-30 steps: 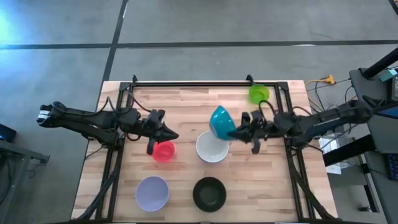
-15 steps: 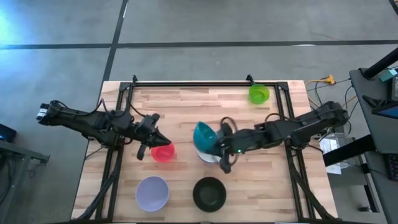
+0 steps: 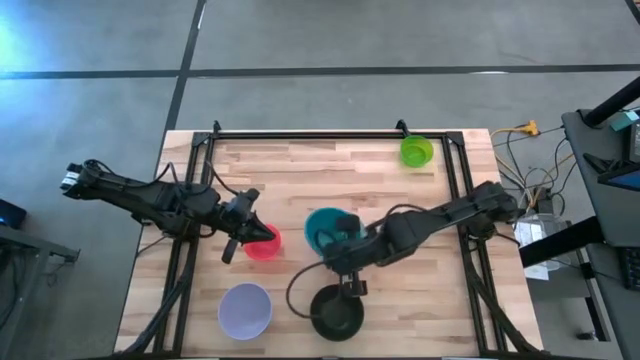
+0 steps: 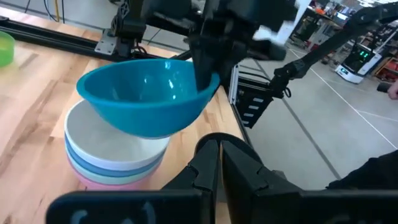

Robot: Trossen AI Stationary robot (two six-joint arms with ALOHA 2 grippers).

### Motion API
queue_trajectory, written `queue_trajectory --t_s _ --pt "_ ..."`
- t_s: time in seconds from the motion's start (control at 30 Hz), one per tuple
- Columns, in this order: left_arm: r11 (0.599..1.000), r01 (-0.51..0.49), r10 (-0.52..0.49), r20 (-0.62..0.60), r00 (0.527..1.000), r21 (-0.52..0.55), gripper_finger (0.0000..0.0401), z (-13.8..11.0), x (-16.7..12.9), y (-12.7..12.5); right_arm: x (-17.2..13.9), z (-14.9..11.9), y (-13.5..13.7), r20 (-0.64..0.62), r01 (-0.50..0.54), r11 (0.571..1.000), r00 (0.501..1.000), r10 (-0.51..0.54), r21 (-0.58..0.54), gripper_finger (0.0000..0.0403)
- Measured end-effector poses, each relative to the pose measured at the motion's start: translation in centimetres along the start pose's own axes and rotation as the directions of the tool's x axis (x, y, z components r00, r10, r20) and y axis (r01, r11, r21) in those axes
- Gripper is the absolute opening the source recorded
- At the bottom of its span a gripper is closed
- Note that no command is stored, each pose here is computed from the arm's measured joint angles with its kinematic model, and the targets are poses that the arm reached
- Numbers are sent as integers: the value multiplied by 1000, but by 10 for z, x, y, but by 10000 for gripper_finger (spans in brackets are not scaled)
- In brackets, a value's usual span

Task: Nest bowls inside each other
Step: Stack the green bowl on top of the white bowl

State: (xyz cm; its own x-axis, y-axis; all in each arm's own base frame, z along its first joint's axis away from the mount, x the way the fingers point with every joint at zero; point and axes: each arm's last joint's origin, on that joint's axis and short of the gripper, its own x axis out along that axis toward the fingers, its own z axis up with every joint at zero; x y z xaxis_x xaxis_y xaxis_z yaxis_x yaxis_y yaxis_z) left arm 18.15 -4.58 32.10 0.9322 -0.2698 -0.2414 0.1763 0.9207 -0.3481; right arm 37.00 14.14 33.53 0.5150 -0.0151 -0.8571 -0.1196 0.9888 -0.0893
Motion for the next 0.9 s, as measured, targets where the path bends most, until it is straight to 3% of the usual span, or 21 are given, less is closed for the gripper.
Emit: queue_trajectory --t_s 0.27,0.57,0.9 --pt "998 -56 56 19 998 30 4 0 1 2 36 -3 8 -165 85 993 981 -98 -85 13" --pt "998 -55 54 19 998 26 4 0 1 1 48 -9 8 -220 126 992 967 -130 -32 13" --pt "998 -55 54 19 998 31 4 0 1 1 59 -21 9 -279 127 990 950 -138 -55 13"
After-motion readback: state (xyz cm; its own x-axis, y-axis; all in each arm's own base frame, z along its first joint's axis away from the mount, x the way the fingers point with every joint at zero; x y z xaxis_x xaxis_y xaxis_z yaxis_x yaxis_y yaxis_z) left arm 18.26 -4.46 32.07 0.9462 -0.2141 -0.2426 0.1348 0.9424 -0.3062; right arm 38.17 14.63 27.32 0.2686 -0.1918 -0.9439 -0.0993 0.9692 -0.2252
